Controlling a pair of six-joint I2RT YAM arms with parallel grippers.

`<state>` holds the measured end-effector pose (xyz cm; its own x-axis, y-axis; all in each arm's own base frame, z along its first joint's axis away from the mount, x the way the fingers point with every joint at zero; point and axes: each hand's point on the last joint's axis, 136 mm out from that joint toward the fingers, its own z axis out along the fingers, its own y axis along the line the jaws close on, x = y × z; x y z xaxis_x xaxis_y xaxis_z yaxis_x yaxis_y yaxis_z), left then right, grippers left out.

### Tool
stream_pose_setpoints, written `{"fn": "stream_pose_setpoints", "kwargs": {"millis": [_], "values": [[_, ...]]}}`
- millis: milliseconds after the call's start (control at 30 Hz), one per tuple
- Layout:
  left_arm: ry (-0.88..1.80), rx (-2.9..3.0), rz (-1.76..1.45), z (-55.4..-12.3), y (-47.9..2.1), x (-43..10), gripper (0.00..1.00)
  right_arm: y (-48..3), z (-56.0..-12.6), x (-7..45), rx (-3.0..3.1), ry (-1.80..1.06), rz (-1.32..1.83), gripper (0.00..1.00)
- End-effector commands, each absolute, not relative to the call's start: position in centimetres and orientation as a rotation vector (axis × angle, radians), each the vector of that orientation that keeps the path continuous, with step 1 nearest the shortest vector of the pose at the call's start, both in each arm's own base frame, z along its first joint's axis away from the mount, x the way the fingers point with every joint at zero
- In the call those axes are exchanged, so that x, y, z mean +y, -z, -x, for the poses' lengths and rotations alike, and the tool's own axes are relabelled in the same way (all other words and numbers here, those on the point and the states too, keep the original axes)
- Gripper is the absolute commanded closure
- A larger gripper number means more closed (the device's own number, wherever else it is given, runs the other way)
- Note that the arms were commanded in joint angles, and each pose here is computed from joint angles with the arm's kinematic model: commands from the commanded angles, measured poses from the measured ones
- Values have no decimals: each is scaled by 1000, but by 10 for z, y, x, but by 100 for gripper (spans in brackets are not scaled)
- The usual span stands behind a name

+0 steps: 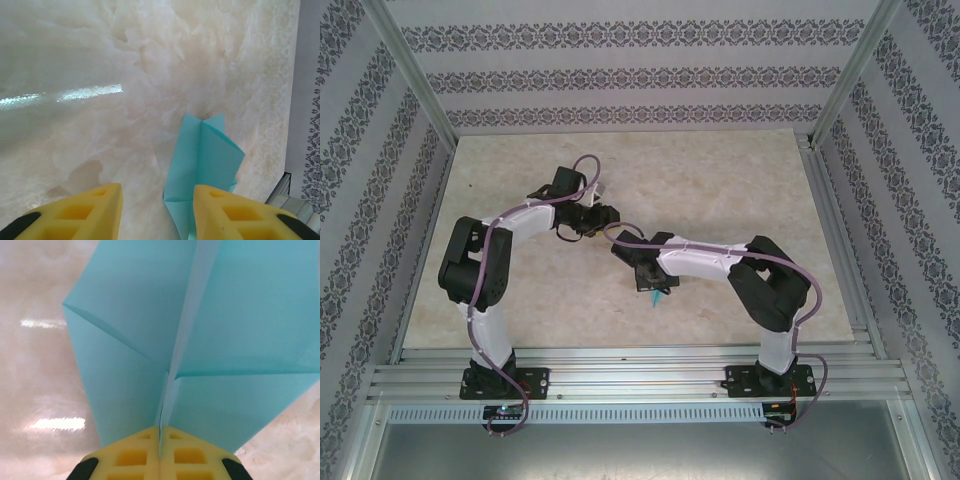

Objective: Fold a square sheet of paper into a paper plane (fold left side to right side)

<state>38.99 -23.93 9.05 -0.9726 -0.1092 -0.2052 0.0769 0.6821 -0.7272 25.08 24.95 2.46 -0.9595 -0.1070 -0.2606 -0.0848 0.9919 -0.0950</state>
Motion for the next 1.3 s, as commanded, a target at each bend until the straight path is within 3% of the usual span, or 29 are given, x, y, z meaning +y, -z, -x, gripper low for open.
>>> {"fn": "stream_pose_setpoints", "kwargs": {"millis": [0,200,533,867,1000,1267], "values": [[1111,2591,21,-391,-117,-218,57,-49,-258,256,2809,-68,151,100],[1036,2522,75,-380,-143,-181,55,-70,-268,238,2732,-234,348,100],[949,2526,81,-355,-146,-161,54,-45,-306,213,2754,-365,387,96],[869,2516,64,-339,-159,-149,52,-13,-309,195,2895,-235,255,79],[855,2514,61,-335,-163,-147,52,-14,-310,193,2908,-209,234,80],[798,2503,62,-329,-170,-139,51,-17,-315,196,2920,-228,228,96]]}}
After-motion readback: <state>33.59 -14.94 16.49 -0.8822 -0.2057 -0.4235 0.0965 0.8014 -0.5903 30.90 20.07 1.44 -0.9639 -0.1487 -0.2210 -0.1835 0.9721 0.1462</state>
